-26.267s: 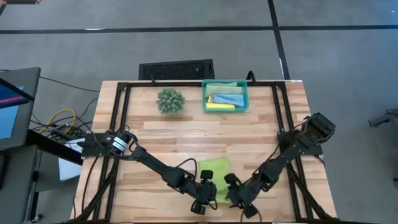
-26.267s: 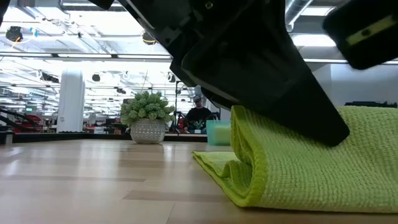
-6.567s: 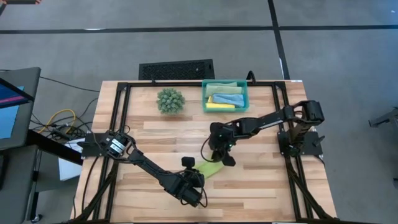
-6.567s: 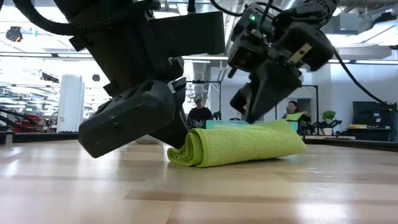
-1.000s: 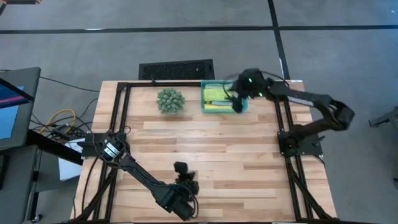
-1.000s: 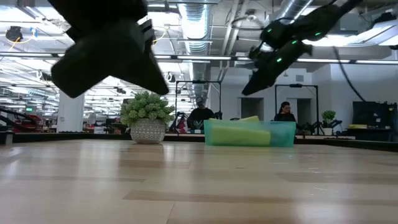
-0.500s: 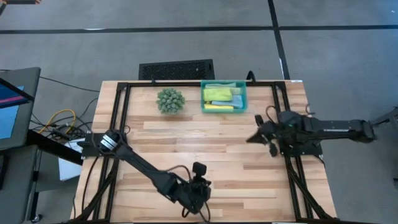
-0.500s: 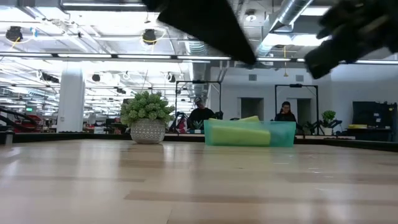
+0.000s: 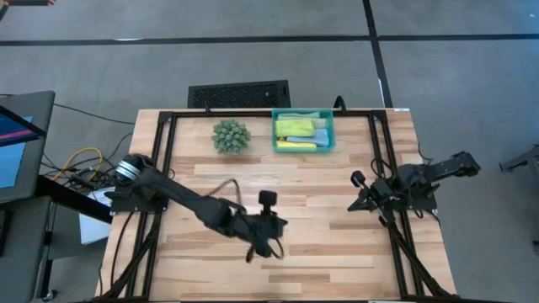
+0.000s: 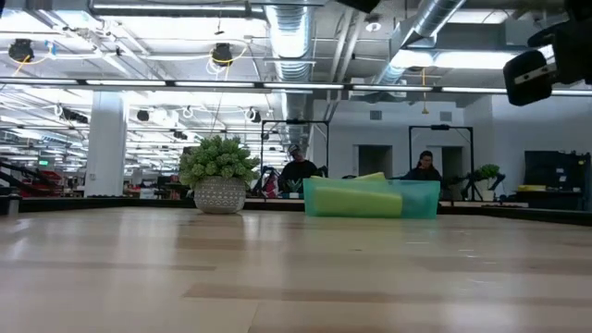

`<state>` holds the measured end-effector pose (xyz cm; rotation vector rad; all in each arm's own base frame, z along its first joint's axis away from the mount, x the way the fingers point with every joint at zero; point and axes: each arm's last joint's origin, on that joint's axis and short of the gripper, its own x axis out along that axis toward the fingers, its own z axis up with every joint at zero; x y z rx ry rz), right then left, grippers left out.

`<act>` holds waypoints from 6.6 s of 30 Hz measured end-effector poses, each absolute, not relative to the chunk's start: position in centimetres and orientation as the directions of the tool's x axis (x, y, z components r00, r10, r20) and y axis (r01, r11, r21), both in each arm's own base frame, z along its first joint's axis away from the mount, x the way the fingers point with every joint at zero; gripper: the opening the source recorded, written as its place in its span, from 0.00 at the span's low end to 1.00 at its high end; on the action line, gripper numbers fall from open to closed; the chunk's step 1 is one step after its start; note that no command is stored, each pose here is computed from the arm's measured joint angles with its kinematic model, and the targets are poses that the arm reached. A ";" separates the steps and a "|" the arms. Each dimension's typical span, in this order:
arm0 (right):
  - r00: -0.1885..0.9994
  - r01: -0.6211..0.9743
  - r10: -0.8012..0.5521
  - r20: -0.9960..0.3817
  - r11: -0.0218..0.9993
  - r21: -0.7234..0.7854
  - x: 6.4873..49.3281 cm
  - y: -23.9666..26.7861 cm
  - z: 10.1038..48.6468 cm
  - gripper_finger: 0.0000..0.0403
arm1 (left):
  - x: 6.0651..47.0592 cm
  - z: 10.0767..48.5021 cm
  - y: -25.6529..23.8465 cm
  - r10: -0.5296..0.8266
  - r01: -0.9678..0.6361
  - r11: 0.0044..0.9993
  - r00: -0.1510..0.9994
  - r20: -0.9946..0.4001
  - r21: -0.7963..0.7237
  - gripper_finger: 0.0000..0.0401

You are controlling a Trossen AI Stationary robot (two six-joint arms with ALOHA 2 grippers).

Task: Roll microfiber towels into tight, uniform cylinder then place into a basket
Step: Return to Home Position

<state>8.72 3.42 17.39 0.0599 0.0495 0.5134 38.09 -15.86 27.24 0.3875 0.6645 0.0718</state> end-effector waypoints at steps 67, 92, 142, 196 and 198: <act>0.920 -0.389 0.390 0.049 0.921 -0.018 9.4 2.3 17.0 0.04 | 9.6 18.0 0.6 0.068 -0.063 0.997 0.986 0.149 -0.040 0.00; 0.991 -0.129 0.129 0.039 0.991 0.019 9.7 0.1 16.9 0.07 | 9.7 16.8 1.0 0.122 -0.112 0.968 0.992 0.032 -0.224 0.00; 0.991 -0.130 0.129 0.038 0.991 0.020 9.8 0.1 16.9 0.07 | 9.7 16.8 1.0 0.123 -0.113 0.967 0.992 0.031 -0.228 0.00; 0.991 -0.130 0.130 0.038 0.991 0.020 9.8 0.1 16.9 0.08 | 9.7 16.8 1.0 0.124 -0.113 0.967 0.992 0.031 -0.228 0.00; 0.991 -0.131 0.130 0.038 0.991 0.020 9.8 0.1 16.9 0.08 | 9.7 16.8 1.0 0.123 -0.113 0.967 0.992 0.031 -0.228 0.00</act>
